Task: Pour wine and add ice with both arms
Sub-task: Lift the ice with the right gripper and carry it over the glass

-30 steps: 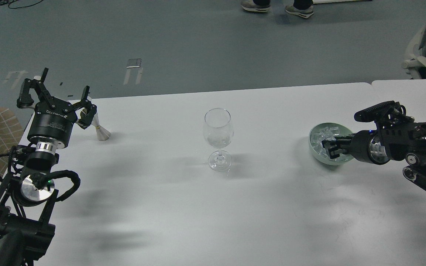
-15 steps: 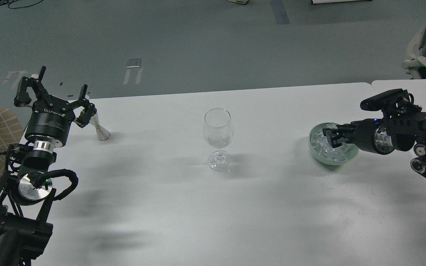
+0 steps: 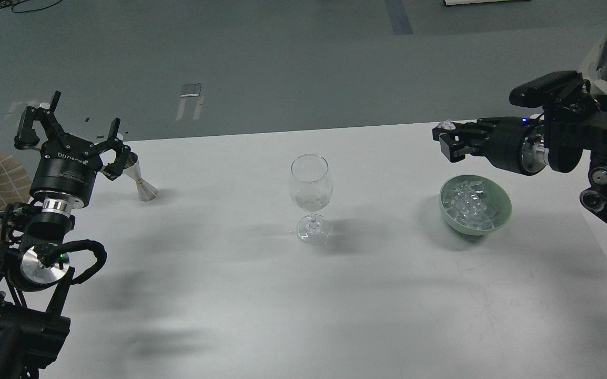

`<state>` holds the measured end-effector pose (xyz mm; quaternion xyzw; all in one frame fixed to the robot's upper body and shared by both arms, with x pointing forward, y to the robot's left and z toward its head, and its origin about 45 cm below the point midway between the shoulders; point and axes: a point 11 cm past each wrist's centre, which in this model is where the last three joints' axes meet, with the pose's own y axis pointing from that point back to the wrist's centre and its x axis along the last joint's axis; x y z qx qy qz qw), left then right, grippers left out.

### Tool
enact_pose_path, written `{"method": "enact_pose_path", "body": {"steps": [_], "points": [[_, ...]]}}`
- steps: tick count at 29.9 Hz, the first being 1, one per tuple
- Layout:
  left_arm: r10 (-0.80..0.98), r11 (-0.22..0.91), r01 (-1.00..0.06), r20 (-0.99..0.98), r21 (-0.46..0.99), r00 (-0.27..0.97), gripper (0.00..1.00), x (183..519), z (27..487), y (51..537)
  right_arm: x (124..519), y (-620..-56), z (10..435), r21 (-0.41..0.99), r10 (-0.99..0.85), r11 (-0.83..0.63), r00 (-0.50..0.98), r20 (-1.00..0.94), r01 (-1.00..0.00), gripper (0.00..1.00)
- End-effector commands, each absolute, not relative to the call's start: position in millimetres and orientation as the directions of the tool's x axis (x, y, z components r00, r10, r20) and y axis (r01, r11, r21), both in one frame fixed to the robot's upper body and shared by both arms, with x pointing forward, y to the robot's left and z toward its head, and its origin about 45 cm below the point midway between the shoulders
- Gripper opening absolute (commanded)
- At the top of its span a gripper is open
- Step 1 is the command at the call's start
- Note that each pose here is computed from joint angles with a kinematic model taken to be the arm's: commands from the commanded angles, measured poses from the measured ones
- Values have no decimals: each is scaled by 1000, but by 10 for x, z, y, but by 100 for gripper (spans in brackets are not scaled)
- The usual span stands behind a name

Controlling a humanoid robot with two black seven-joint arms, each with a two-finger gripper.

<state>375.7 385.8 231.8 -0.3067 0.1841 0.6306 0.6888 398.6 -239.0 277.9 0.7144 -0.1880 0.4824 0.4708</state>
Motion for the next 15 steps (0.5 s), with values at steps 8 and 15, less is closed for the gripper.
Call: {"method": "enact_pose_path", "body": {"steps": [8, 15], "points": [[765, 15, -981, -629, -192, 134, 98, 3753, 2344, 3907, 3843, -820, 3118, 326, 108, -752, 381, 918, -573, 7], [768, 1, -980, -628, -200, 129, 98, 3745, 2378, 3971, 3636, -513, 3139, 353, 200, -789, 333, 922, -504, 7]]}}
